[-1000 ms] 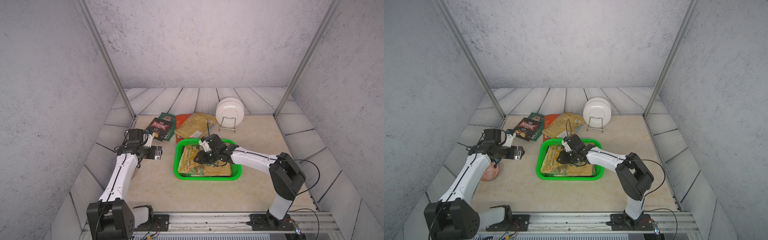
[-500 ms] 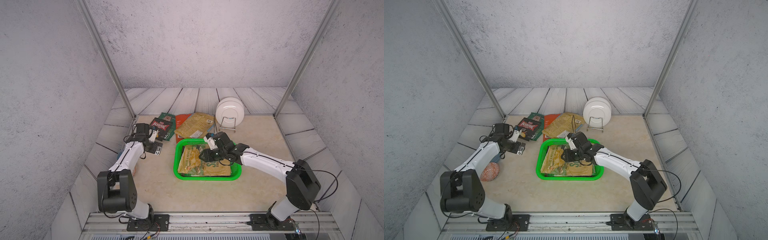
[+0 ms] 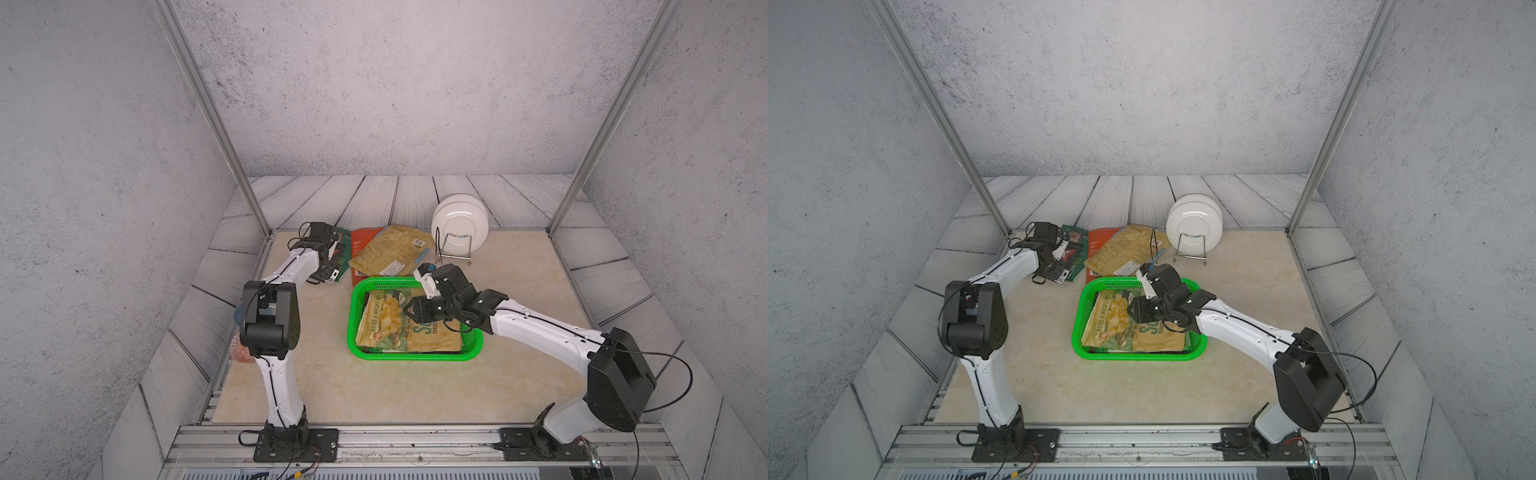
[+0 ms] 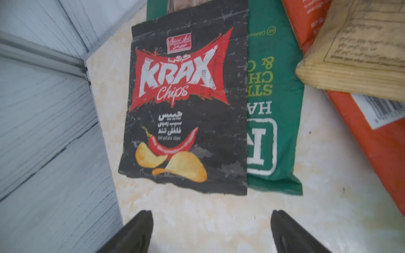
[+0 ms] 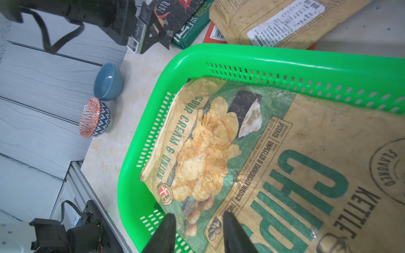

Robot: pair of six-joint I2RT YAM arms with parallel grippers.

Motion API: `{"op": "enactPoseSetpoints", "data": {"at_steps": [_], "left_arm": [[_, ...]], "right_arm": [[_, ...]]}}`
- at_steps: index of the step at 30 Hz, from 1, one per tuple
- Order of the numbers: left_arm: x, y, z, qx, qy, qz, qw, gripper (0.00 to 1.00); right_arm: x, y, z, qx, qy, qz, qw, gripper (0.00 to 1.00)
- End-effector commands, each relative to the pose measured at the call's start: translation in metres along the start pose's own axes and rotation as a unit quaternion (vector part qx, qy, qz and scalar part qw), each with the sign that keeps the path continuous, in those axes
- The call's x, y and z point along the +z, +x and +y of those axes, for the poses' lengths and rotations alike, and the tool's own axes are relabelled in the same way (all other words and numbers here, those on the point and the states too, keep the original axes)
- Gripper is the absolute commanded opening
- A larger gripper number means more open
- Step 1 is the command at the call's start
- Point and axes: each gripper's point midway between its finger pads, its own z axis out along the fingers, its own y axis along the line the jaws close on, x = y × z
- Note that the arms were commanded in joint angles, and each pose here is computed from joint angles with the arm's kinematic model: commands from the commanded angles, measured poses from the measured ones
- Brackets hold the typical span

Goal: Put the potato chips into the basket
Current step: Place the potato chip in the basket, then pick up the potato chip from the center of the board.

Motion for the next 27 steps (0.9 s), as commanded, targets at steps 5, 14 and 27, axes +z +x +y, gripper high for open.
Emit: {"op": "enactPoseSetpoints", "data": {"at_steps": [5,14,27], "left_arm": [[0.03,-0.007,0.009,0.044,-0.062,0.04,0.996,0.89],[0.053,0.004,0.008,0.074,-0.083,0.069,0.991,0.82],[0.058,0.011,0.017,0.071,-0.082,0.073,0.991,0.45]], "right_arm": [[-0.014,-0.005,0.0,-0.011,0.01,-0.02,1.0,0.4],[-0.016,-0.004,-0.001,-0.008,0.011,-0.021,1.0,0.4],[-0.021,-0.006,0.005,-0.007,-0.005,-0.032,0.999,0.37]]}}
